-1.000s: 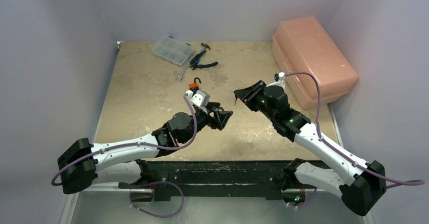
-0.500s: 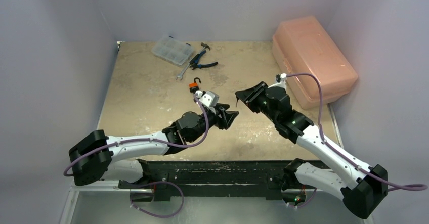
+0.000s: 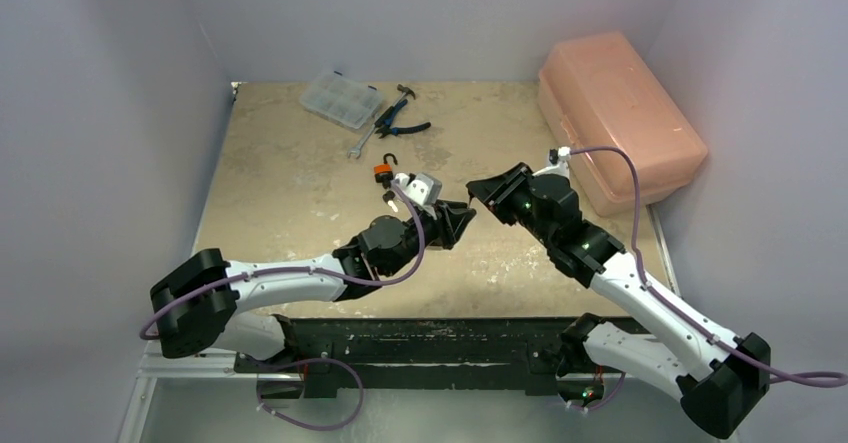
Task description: Unlock with the key
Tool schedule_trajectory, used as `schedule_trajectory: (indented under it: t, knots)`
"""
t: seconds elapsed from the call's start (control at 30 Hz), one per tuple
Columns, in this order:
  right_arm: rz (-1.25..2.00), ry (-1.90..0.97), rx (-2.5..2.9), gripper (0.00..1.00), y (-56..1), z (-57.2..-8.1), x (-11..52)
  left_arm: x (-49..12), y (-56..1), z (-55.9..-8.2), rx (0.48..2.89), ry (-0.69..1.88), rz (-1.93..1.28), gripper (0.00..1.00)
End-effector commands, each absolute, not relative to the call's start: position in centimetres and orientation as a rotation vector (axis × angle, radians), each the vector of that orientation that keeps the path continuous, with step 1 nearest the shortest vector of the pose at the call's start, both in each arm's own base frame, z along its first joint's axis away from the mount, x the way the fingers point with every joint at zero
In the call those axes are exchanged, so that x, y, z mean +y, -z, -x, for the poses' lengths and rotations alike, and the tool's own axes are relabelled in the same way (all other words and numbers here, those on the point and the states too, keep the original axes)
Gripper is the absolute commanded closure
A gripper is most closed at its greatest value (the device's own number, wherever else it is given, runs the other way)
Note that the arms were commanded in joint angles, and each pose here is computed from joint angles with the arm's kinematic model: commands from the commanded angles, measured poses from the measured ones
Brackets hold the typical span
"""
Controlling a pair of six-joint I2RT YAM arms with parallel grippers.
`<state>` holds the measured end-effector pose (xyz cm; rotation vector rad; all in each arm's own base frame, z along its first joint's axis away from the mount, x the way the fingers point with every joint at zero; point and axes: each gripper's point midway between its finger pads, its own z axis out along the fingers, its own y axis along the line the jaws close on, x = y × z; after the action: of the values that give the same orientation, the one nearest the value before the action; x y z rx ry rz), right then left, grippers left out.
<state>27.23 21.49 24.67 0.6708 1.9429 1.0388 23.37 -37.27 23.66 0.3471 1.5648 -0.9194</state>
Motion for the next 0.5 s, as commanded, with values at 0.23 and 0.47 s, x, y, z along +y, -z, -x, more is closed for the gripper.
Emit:
schedule_trajectory:
  t: [0.23, 0.47]
  knots:
    - [-0.66, -1.093, 1.934, 0.89, -24.9, -26.4, 21.6, -37.3, -26.6, -24.8, 1.513, 0.874, -0.28, 1.0]
    - [-0.465, -1.048, 1.873, 0.24, -26.9, -26.5, 21.4, -36.8, -26.9, -23.5, 1.567, 0.871, -0.369, 1.0]
